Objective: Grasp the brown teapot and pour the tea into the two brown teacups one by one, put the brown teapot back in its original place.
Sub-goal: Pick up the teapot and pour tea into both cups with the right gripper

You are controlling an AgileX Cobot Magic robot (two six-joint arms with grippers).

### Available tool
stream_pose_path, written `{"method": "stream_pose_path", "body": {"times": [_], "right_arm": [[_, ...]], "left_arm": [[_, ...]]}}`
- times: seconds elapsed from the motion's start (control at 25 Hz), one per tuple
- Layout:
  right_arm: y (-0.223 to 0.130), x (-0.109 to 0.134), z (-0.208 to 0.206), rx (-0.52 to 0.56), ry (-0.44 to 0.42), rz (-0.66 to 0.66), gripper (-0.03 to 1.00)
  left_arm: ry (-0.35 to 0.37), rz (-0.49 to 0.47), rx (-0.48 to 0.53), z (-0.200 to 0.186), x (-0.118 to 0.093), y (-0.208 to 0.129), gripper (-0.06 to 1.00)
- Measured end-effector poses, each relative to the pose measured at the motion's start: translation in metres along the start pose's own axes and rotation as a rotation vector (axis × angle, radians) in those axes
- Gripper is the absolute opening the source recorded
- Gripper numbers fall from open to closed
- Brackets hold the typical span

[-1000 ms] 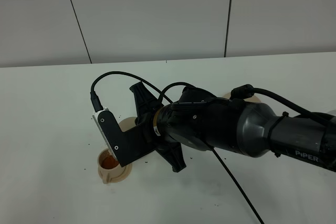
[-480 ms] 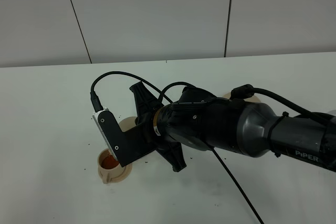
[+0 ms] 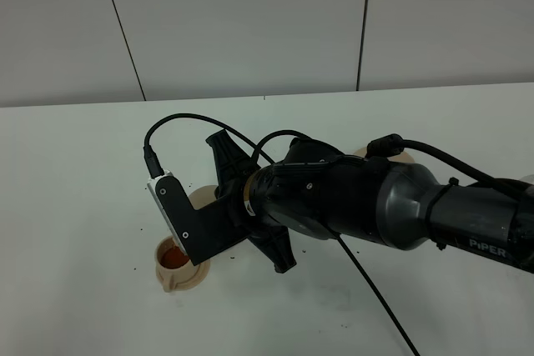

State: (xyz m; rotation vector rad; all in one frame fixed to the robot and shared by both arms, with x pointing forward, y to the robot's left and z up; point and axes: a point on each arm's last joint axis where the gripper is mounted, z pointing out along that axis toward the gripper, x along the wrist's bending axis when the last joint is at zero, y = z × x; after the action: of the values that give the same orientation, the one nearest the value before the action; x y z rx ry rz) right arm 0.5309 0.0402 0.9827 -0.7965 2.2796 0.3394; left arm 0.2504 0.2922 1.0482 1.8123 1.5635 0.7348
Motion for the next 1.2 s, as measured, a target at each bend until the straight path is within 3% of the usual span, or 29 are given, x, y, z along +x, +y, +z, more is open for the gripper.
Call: {"method": "stream_pose_path", "body": {"times": [1.2], "right_arm": [[0.0004,-0.0008,0.0,-0.005,-0.008,0.066,0.1]], "left_arm": [[0.0,0.0,0.0,0.0,0.0,0.0,0.23]]}}
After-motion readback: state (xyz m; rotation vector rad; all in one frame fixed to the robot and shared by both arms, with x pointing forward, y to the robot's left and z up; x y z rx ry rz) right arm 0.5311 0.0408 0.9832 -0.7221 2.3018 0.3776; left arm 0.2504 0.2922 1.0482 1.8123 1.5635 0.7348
